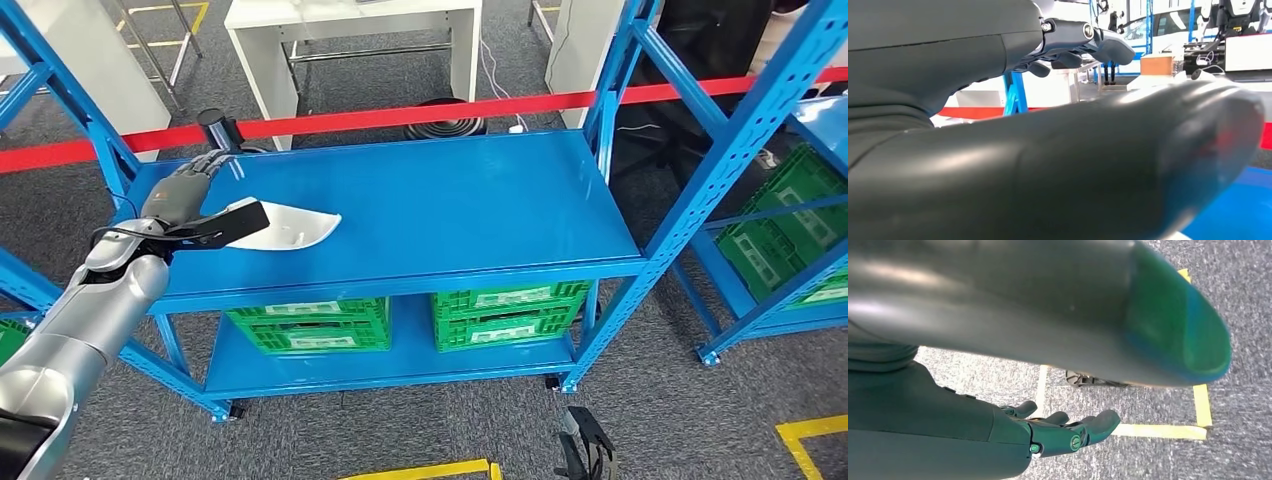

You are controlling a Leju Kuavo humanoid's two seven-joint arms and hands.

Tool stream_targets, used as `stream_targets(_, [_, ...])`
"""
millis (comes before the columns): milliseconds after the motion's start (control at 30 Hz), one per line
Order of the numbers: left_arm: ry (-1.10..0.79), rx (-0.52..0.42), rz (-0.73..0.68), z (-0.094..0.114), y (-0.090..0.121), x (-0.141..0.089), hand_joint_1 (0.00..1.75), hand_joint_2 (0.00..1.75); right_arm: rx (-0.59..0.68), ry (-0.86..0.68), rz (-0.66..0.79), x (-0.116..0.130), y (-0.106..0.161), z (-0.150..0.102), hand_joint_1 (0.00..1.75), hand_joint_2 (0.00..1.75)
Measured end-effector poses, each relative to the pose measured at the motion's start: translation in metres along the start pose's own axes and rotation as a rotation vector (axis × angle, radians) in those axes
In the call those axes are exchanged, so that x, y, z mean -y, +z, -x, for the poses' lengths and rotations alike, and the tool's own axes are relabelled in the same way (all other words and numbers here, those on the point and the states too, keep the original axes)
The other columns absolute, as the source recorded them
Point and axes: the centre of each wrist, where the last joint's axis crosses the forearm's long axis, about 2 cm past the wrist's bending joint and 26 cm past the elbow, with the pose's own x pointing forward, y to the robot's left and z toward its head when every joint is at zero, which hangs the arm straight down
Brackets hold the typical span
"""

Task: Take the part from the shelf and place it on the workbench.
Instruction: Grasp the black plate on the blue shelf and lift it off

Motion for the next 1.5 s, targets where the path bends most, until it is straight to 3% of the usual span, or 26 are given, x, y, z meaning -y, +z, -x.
stream_targets(767, [-0.051,-0.031,0.059,-0.008,-0.006,0.005,0.0,0.0,0.005,0.009,-0.003,-0.001,0.0,0.001,0.0,0.0])
stream_targets(1067, [-0.037,-0.03,0.076,-0.023,-0.018,0.013,0.0,0.0,0.005,0.018,-0.009,-0.001,0.0,0.0,0.0,0.0])
stream_targets(1500, [0.023,-0.026,0.085,-0.063,-0.045,0.033,0.0,0.0,0.008,0.023,-0.014,-0.001,0.0,-0.002,0.0,0.0])
